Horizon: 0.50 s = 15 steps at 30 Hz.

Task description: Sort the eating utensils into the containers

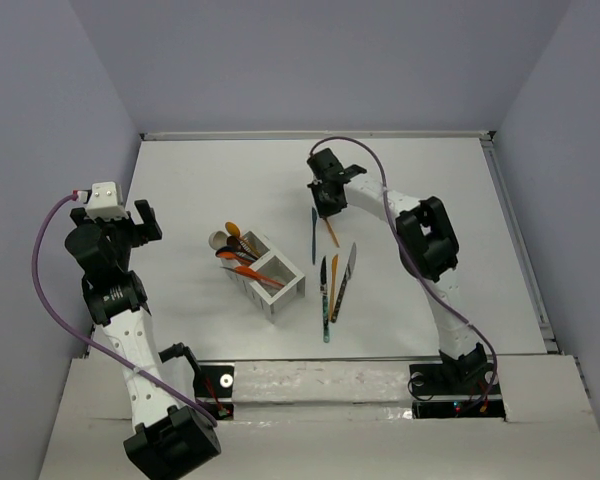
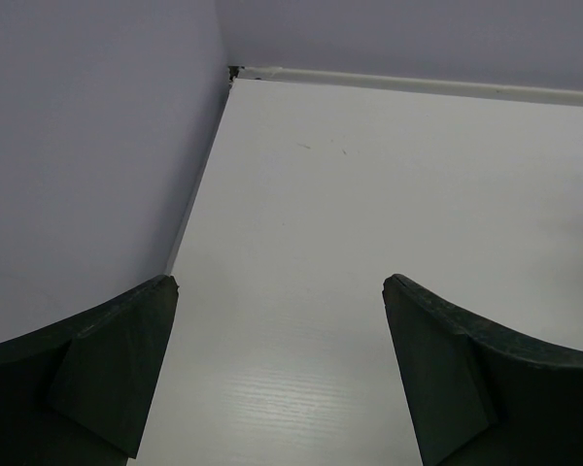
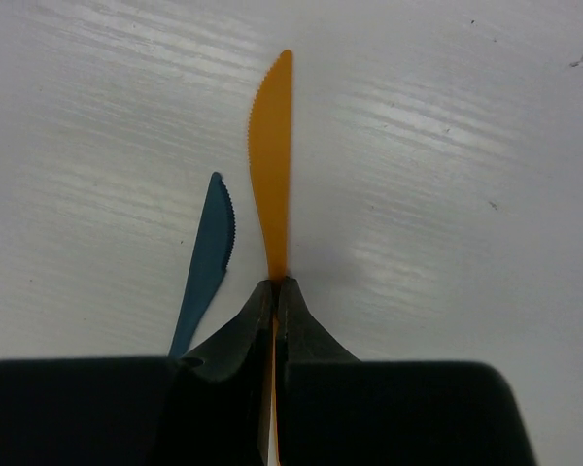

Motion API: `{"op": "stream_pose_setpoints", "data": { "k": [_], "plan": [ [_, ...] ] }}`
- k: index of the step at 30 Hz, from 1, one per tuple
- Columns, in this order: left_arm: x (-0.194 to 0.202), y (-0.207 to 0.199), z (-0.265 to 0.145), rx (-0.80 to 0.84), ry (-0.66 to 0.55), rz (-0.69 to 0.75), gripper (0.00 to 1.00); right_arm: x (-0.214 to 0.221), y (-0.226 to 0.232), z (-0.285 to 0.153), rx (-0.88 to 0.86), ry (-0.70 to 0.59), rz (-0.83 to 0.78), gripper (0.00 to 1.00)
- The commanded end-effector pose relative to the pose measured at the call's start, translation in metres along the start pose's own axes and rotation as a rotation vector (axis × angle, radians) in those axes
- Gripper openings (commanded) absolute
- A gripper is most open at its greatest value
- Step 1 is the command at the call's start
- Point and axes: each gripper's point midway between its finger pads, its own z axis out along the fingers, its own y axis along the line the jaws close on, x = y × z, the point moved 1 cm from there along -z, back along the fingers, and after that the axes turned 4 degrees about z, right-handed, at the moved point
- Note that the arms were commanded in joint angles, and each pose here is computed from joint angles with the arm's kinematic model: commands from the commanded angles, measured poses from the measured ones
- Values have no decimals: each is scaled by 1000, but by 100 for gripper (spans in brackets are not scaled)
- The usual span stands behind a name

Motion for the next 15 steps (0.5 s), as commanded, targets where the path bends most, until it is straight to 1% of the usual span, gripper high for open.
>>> {"op": "stream_pose_setpoints", "data": {
  "k": [1, 2, 3, 6, 7, 8, 9, 10, 11, 12, 13, 14, 15],
  "plan": [
    [-17, -2, -2, 15, -71, 21, 99, -18, -39, 2, -20, -26, 84, 0],
    [-18, -1, -3, 13, -73, 20, 99, -30, -41, -4, -43, -56, 91, 0],
    [-17, -2, -2, 18, -72, 20, 99, -53, -39, -23, -63, -130, 70, 0],
    [-18, -3, -3, 22, -75, 21, 99, -92, -37, -66, -97, -286, 37, 0],
    [-18, -3, -3, 24, -77, 22, 99, -126, -31, -116, -131, -450, 37, 0],
    [-19, -3, -3, 25, -77, 22, 99, -124, -34, -135, -130, -469, 39, 0],
    [-19, -4, -3, 27, -77, 22, 99, -143, -18, -166, -168, -602, 34, 0],
    [-19, -4, -3, 30, -79, 23, 99, -129, -16, -171, -155, -622, 28, 0],
    [-19, -5, -4, 34, -81, 25, 99, -151, 10, -246, -229, -845, 0, 0],
    [-19, -6, -4, 37, -81, 25, 99, -149, 23, -274, -257, -940, -24, 0],
    [-20, -6, -4, 40, -83, 27, 99, -141, 32, -316, -276, -1097, -94, 0],
    [-20, -6, -4, 41, -83, 27, 99, -118, 50, -317, -315, -1075, -122, 0],
    [-20, -7, -5, 46, -85, 28, 99, -109, 84, -354, -393, -1209, -187, 0]
  ]
}}
